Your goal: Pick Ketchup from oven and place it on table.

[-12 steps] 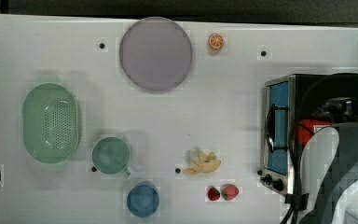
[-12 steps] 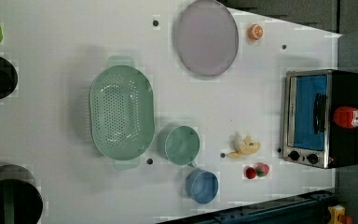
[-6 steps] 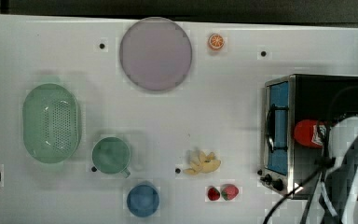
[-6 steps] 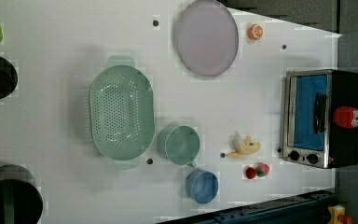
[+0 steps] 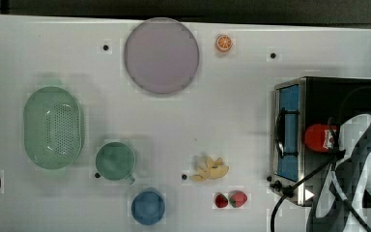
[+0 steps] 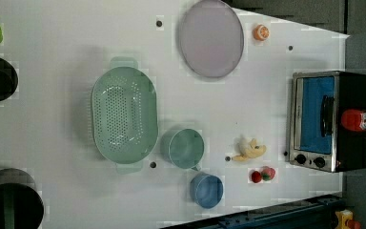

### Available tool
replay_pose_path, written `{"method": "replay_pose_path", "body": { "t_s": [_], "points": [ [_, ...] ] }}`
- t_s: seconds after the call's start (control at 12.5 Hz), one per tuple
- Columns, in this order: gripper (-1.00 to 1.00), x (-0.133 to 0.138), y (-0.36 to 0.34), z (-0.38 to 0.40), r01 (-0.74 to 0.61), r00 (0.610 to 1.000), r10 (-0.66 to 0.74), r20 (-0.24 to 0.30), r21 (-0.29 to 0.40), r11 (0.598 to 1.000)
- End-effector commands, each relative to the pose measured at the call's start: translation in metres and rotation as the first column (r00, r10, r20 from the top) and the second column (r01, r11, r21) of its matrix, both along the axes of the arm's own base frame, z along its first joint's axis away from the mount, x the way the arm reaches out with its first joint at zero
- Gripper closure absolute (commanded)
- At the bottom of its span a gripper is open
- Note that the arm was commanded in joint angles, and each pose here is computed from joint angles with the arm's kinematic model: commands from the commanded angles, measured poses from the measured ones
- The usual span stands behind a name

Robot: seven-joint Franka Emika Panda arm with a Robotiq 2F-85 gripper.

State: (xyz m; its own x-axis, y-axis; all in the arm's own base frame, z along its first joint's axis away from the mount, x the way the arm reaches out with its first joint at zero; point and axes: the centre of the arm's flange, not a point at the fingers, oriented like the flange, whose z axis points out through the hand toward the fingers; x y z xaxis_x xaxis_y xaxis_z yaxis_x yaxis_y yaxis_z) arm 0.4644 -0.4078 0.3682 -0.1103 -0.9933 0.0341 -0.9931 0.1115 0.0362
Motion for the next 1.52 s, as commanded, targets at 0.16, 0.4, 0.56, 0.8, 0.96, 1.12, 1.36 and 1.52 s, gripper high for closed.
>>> {"method": "replay_pose_path", "body": {
  "t_s": [0.16, 0.4, 0.56, 0.8, 0.96, 1.12, 1.36, 1.52],
  "points": [
    [-0.26, 0.013, 0.014, 0.003, -0.009, 1.0, 0.009, 0.025, 0.019, 1.0],
    [-0.21, 0.02, 0.015, 0.022, -0.023, 0.998, 0.023, 0.055, -0.002, 1.0],
    [-0.21, 0.033, 0.019, 0.066, -0.071, 0.994, 0.074, 0.081, -0.049, 0.996],
    [-0.21, 0.052, 0.071, 0.156, -0.195, 0.978, 0.196, 0.072, -0.016, 0.981],
    [-0.21, 0.07, 0.161, 0.193, -0.354, 0.935, 0.349, 0.066, 0.082, 0.932],
    [-0.21, 0.09, 0.235, 0.212, -0.485, 0.873, 0.477, 0.104, 0.077, 0.871],
    [-0.21, 0.107, 0.306, 0.206, -0.591, 0.806, 0.583, 0.101, 0.091, 0.801],
    [-0.21, 0.111, 0.349, 0.189, -0.648, 0.762, 0.643, 0.083, 0.119, 0.752]
  ]
}}
